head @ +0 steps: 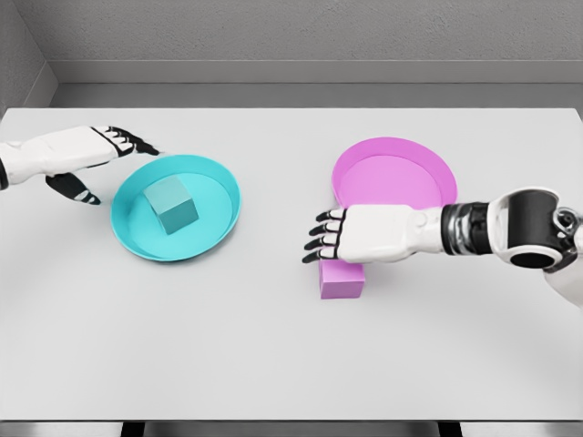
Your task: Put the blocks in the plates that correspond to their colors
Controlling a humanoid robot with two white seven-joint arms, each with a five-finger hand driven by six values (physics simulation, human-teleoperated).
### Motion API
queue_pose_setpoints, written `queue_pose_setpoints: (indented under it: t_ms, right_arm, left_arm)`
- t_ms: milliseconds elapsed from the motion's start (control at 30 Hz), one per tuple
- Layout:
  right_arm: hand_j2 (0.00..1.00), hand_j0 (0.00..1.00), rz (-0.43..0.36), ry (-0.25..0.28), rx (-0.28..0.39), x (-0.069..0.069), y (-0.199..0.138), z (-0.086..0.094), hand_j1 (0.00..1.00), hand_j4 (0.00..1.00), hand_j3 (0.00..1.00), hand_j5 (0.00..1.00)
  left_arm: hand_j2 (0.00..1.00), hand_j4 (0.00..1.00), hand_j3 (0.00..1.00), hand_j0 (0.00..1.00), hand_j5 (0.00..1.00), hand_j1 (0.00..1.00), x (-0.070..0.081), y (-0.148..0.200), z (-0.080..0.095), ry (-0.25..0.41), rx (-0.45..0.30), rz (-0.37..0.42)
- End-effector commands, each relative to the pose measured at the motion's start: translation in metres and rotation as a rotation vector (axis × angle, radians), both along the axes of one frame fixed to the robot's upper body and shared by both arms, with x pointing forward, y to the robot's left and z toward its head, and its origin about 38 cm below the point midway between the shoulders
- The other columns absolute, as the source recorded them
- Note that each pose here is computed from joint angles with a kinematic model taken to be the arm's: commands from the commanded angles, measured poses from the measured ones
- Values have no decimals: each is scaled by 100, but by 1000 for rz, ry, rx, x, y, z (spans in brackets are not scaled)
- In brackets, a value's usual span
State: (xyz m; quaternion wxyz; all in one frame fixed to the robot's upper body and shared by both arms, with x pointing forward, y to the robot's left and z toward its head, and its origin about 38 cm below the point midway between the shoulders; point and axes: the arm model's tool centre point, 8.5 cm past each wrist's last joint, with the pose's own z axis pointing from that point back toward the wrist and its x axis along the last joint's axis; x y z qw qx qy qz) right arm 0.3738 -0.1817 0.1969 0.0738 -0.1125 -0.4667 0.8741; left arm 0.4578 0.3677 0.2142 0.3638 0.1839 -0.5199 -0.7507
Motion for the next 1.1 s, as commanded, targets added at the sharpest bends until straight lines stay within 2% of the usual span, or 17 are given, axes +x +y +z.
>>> queue_pose_setpoints:
  t_ms: [0, 167, 533, 733, 1067]
  right_arm:
    - [100, 100, 2, -1, -15, -1, 1, -4, 100, 100, 100, 100]
    - [100, 100, 0, -19, -45, -2, 0, -10, 100, 100, 100, 100]
    - [100, 100, 20, -32, -58, -3, 10, -15, 100, 100, 100, 100]
    - [90, 90, 43, -3, -74, -10, 14, -26, 90, 90, 90, 90]
    - [74, 74, 38, -9, -71, -8, 14, -24, 74, 74, 74, 74]
  left_arm:
    - [100, 100, 100, 100, 100, 100, 0, 8, 1, 5, -6, 22]
    - [100, 100, 100, 100, 100, 100, 0, 8, 0, 7, -7, 22]
    - [100, 100, 100, 100, 100, 100, 0, 4, -3, 10, -13, 15]
    - [100, 100, 100, 100, 100, 100, 0, 0, -4, 12, -14, 6]
    - [100, 100, 100, 100, 100, 100, 0, -2, -5, 15, -12, 2]
